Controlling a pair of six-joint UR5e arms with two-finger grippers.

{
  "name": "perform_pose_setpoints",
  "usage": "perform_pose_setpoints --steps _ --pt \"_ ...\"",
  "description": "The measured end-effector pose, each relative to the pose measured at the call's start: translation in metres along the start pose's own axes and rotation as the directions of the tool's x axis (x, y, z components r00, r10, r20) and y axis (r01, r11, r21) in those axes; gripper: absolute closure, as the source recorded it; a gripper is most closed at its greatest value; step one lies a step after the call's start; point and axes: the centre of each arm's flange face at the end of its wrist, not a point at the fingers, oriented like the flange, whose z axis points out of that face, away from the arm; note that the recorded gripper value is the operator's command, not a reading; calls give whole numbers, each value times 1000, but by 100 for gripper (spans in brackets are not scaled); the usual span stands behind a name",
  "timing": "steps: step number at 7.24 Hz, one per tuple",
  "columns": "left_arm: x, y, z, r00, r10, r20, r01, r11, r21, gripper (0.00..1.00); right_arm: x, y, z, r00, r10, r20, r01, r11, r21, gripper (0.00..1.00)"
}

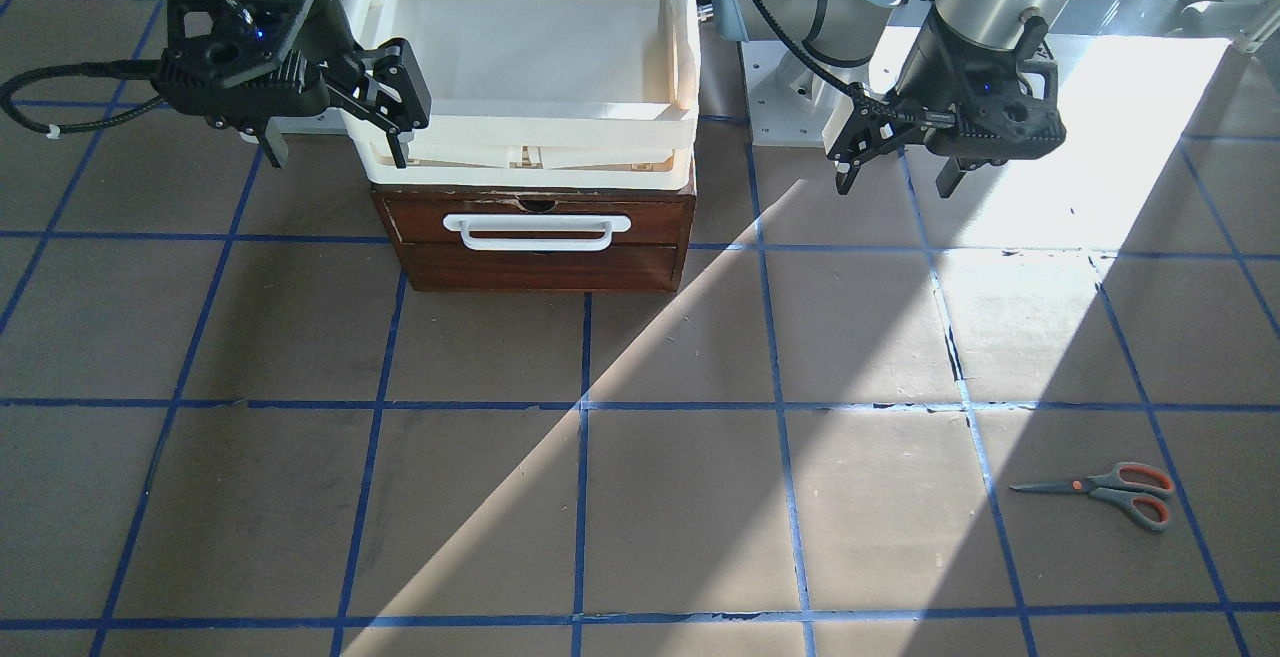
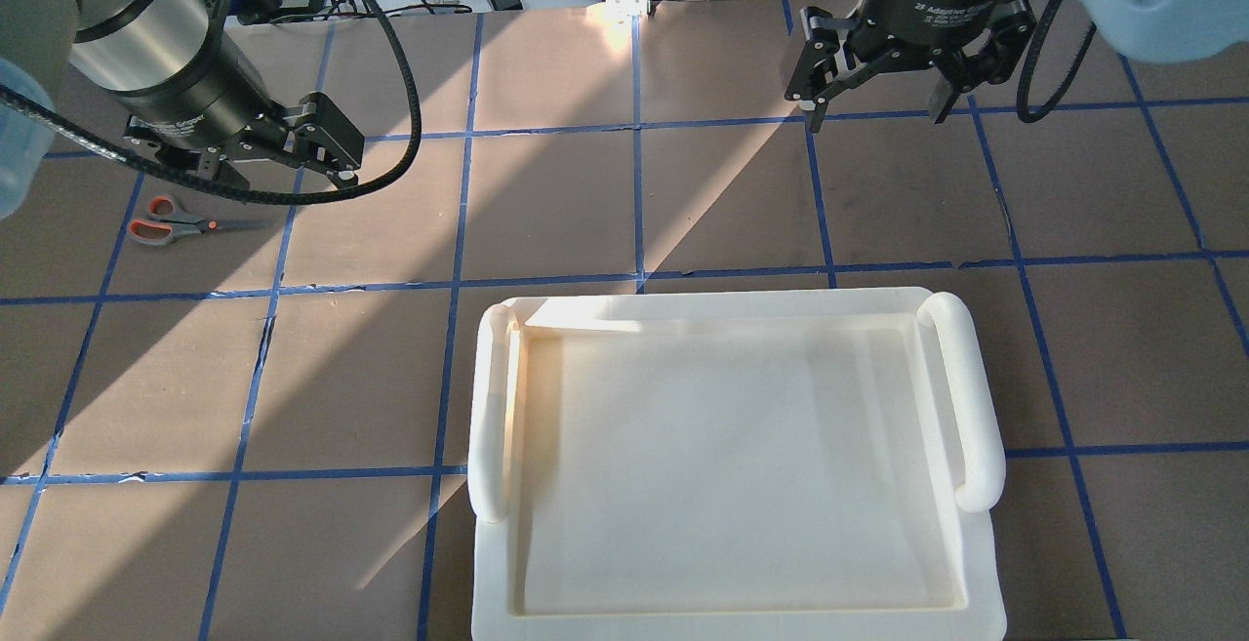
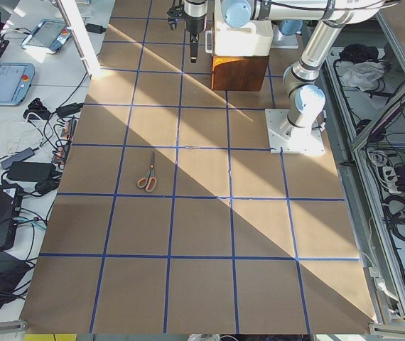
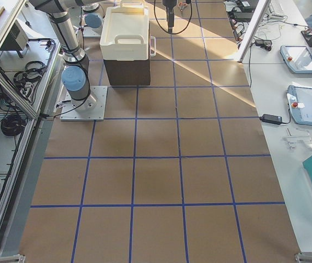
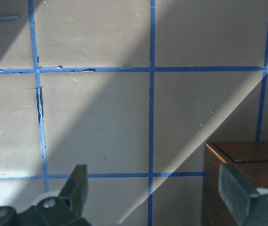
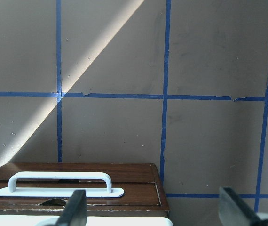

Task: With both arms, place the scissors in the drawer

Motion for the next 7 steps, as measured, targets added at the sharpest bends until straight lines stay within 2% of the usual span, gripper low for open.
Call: perform_pose_setpoints --steps 5,6,7 --pt "-5 -1 3 1000 9 1 -9 1000 -4 0 0 0 4 1000 0 2 0 1000 -7 0" --pt "-9 -4 3 1000 25 1 -25 1000 -1 0 -3 -7 15 1000 -16 3 16 1000 -10 0" --pt "-16 -6 1 998 63 4 -63 998 3 0 -12 -23 35 996 -87 8 87 996 -6 0"
